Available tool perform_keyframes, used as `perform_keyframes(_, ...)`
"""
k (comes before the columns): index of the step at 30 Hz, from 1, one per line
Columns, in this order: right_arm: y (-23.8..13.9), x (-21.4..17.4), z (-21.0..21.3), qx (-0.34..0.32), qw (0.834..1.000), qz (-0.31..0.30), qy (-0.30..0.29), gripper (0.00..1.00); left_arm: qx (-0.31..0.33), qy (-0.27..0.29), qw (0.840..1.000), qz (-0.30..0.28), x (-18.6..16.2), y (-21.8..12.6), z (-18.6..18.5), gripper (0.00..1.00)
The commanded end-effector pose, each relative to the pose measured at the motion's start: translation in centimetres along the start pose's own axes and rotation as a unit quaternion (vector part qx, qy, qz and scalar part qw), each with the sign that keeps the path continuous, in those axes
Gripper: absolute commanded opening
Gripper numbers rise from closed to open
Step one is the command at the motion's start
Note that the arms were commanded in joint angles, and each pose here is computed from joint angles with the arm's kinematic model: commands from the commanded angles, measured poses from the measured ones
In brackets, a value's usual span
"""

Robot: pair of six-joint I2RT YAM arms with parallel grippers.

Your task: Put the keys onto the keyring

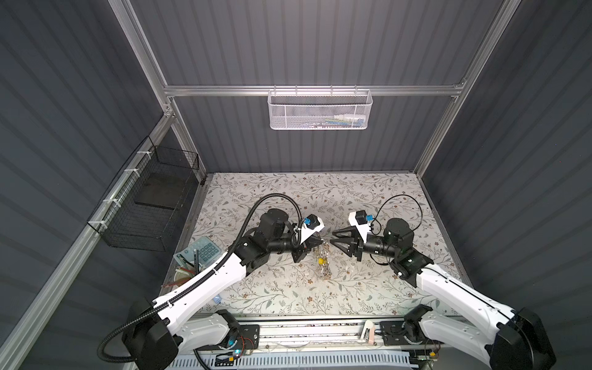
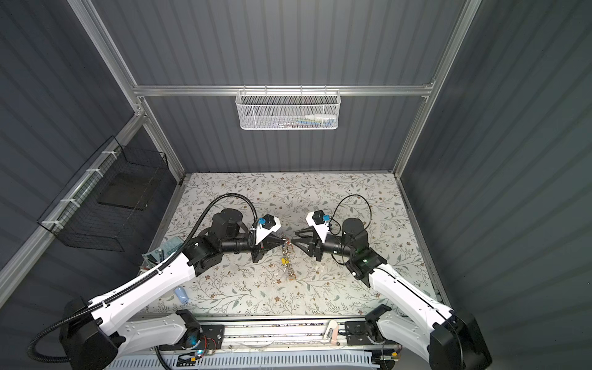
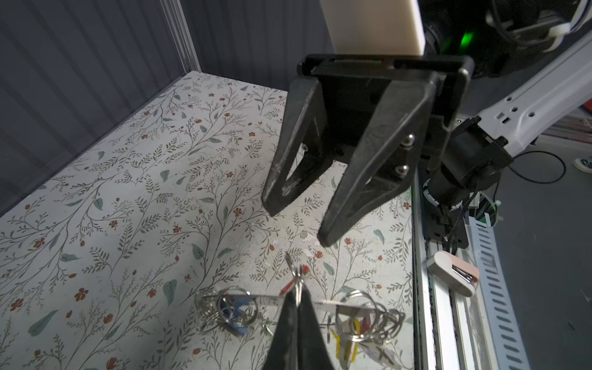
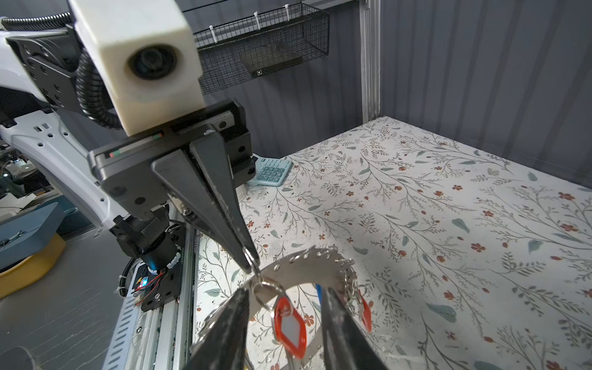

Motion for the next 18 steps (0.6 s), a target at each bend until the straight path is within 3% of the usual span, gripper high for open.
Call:
perform_keyframes(1, 0.05, 0.09, 0.55, 0.021, 1.000, -0.007, 0.003, 0.40, -0.005, 0.009, 0.996, -0.090, 3.73, -1.01, -0.64, 0.00)
perform_keyframes(18, 0.11, -0.12, 0.13, 0.010, 1.000, -0.003, 0.005, 0.40, -0.033, -0.029, 0.973, -0.225, 4.55, -1.66, -1.18, 0.00)
Point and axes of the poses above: each gripper's point midway between its finger pads, its own y axis out along the fingers, its own z axis along the line the jaws close on, x = y × z, the point moved 1 cm from there along -y, back along the fingers, and after that the axes turned 8 degrees about -y, right-handed, at the moved point
